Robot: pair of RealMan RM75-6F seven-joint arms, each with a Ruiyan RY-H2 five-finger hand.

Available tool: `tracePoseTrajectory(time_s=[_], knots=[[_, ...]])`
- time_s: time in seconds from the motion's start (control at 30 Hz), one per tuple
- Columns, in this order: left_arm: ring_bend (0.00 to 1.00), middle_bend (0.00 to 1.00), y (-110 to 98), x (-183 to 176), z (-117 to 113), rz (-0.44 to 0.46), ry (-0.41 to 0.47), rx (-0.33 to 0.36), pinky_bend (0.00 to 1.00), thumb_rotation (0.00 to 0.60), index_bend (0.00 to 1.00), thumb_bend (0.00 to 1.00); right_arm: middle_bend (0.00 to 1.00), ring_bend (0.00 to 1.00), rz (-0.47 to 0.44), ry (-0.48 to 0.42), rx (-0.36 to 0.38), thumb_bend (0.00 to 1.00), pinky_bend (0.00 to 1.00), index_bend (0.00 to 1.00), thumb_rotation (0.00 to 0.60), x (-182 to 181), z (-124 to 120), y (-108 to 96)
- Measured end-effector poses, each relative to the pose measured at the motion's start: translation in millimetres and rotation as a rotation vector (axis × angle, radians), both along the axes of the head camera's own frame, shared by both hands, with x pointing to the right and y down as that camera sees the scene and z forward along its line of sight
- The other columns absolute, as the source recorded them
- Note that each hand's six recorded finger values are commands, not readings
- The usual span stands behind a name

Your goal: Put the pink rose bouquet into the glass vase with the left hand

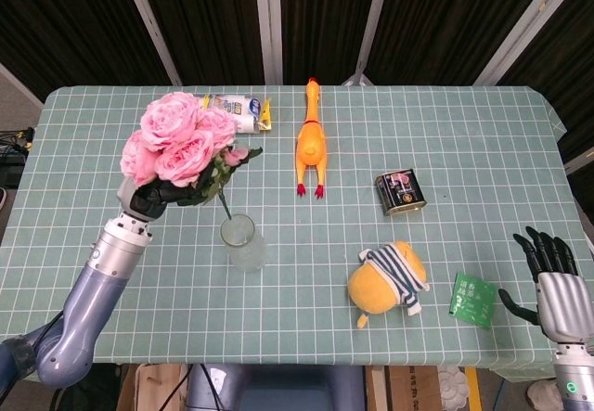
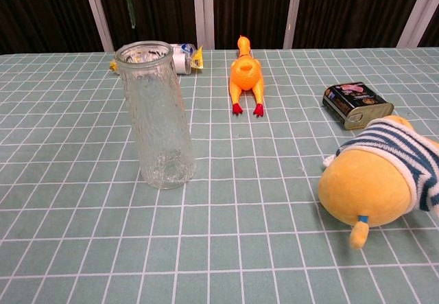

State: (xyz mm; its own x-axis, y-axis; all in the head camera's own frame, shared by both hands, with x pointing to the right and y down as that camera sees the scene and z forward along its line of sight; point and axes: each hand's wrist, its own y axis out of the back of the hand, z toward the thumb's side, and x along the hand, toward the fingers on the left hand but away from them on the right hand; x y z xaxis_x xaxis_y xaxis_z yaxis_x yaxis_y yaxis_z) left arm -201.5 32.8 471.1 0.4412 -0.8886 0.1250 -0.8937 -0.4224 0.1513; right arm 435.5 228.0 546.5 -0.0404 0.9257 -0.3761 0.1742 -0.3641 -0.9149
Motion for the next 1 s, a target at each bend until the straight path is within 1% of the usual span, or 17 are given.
tracePoseTrajectory(time_s=[0.13,0.3,0.53,0.77,1.0], knots=[[0.30,0.44,4,8,5,0.013,-0.027,0.004,0.39,0.600,0.39,0.53,0.07,0.03,0.003,-0.004,0.002,0.27,0.00,0.14,0.600,1,-1,0],[0.30,0.44,13,20,17,0.038,-0.029,-0.025,0.39,0.600,0.39,0.53,0.07,0.03,0.008,-0.008,0.007,0.27,0.00,0.14,0.600,3,-2,-1],[0.29,0.42,21,26,30,0.067,-0.073,-0.019,0.39,0.600,0.39,0.53,0.07,0.03,0.010,-0.012,0.011,0.27,0.00,0.14,0.600,4,-3,-1],[0.28,0.41,32,23,51,0.098,-0.160,0.001,0.38,0.600,0.38,0.53,0.07,0.03,0.012,-0.018,0.014,0.27,0.00,0.14,0.600,4,-4,-1],[0.28,0.41,43,25,72,0.135,-0.226,0.006,0.38,0.600,0.38,0.53,0.07,0.03,0.011,-0.017,0.011,0.27,0.00,0.14,0.600,3,-4,-1]])
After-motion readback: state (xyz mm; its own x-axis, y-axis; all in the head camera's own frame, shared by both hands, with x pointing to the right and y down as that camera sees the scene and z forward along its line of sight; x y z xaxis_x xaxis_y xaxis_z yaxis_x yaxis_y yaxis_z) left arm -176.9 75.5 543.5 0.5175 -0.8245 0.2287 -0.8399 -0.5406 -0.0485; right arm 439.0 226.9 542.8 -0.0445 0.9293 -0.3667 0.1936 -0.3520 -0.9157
